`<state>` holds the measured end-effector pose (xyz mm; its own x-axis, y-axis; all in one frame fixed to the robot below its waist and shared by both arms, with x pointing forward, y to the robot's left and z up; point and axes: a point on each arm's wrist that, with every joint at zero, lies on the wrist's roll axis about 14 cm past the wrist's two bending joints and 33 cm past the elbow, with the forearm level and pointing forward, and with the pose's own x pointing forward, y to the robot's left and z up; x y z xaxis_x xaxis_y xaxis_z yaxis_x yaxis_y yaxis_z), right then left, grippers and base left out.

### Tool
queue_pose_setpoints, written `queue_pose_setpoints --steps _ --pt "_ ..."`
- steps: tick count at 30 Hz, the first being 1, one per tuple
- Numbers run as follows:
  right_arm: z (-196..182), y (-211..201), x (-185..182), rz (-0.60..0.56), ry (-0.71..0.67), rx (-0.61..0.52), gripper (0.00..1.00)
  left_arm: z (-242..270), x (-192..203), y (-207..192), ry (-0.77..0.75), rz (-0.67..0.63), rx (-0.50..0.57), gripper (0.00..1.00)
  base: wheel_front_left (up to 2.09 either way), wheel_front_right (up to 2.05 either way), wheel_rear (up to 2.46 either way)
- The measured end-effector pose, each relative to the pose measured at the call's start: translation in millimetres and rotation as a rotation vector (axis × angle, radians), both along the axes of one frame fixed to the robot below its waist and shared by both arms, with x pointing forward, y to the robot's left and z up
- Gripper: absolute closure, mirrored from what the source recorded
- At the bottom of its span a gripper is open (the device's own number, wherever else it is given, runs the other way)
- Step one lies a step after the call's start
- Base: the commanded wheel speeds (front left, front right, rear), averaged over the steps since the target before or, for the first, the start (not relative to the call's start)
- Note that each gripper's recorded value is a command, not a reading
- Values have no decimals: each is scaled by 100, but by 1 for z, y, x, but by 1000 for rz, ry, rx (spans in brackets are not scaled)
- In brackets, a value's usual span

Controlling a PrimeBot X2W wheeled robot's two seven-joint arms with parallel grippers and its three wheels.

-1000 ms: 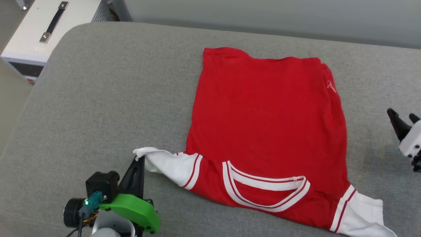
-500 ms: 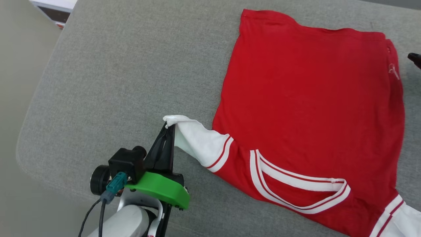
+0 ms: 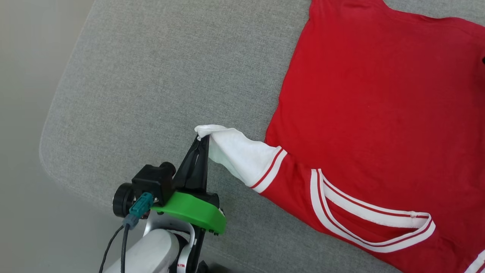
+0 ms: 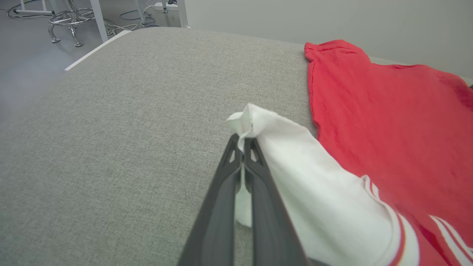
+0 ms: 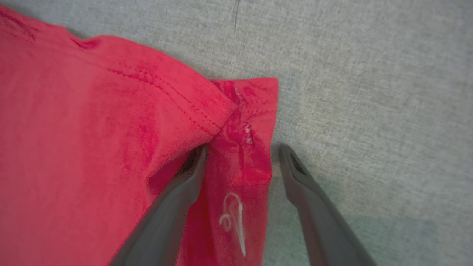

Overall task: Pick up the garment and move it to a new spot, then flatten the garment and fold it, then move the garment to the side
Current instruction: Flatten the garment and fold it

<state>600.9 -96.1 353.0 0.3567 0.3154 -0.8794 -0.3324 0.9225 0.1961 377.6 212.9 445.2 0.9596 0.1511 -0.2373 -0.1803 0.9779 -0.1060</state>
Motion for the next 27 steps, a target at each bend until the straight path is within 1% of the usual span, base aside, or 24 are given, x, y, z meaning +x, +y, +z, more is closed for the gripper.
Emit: queue_pose_setpoints --steps 1,2,7,10,13,16,22,27 --pt "0 0 -1 1 5 -1 72 0 0 0 -1 1 0 100 0 0 0" --pt "1 0 -1 -2 6 2 100 0 0 0 -2 3 -2 100 0 0 0" --pt "6 0 -3 -17 3 24 100 1 2 -1 -11 -4 -5 100 0 0 0" --pt "15 2 -2 -18 -30 30 100 5 1 1 -24 2 -1 100 0 0 0" --pt "32 2 3 -46 -91 67 100 8 -4 5 -29 12 4 100 0 0 0" --pt "39 -3 -4 -73 -114 85 100 10 -12 8 -28 18 11 100 0 0 0" --pt "50 -38 -27 -132 -157 53 100 15 -29 15 -27 45 14 100 0 0 0" --pt "51 -79 -59 -200 -169 23 100 12 -37 19 -3 48 4 100 0 0 0"
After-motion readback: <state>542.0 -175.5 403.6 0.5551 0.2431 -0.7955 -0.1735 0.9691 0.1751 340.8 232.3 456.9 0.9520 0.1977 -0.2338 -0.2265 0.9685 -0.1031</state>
